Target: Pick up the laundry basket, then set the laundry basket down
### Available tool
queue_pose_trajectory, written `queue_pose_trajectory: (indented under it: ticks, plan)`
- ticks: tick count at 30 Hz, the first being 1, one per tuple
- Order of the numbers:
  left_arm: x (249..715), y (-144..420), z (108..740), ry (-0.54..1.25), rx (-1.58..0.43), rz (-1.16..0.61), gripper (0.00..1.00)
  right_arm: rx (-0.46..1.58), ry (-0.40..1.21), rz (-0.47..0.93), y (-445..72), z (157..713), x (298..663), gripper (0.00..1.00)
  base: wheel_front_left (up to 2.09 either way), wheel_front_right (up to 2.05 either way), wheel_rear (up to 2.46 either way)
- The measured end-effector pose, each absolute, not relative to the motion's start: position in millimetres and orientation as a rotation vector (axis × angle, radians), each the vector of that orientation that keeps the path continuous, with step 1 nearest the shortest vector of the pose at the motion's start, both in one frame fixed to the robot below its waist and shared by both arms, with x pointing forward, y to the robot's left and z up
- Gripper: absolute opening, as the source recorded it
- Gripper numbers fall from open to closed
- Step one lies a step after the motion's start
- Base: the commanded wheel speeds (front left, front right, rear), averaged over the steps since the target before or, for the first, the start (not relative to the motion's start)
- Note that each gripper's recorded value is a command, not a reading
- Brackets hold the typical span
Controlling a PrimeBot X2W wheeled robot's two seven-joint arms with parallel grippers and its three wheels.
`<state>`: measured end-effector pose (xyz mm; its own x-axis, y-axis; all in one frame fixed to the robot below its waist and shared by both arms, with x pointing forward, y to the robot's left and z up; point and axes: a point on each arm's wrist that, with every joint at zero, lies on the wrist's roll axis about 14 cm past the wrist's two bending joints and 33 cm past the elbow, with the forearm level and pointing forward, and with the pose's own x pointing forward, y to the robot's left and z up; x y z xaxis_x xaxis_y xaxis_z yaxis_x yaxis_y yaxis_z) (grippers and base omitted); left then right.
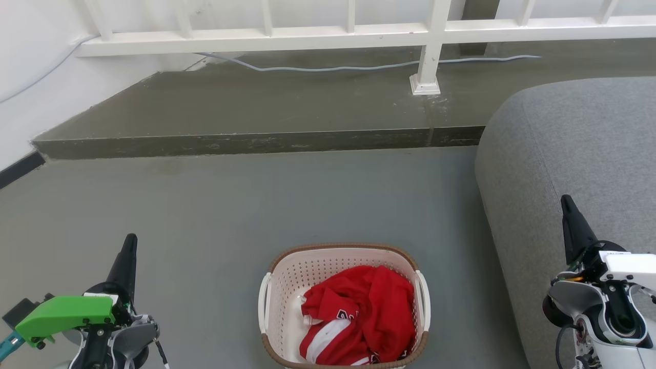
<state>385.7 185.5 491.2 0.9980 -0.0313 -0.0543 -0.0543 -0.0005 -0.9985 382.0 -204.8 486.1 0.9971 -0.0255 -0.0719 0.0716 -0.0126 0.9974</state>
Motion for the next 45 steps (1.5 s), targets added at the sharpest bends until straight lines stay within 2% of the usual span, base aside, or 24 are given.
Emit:
queue_pose_trajectory:
  ticks: [45]
  plan:
    - [385.7, 185.7, 491.2, 0.066, -1.572, 0.019, 0.0, 1.581, 0.035, -0.076, -204.8, 486.5, 382.1, 0.0, 0.0, 0.0, 0.0]
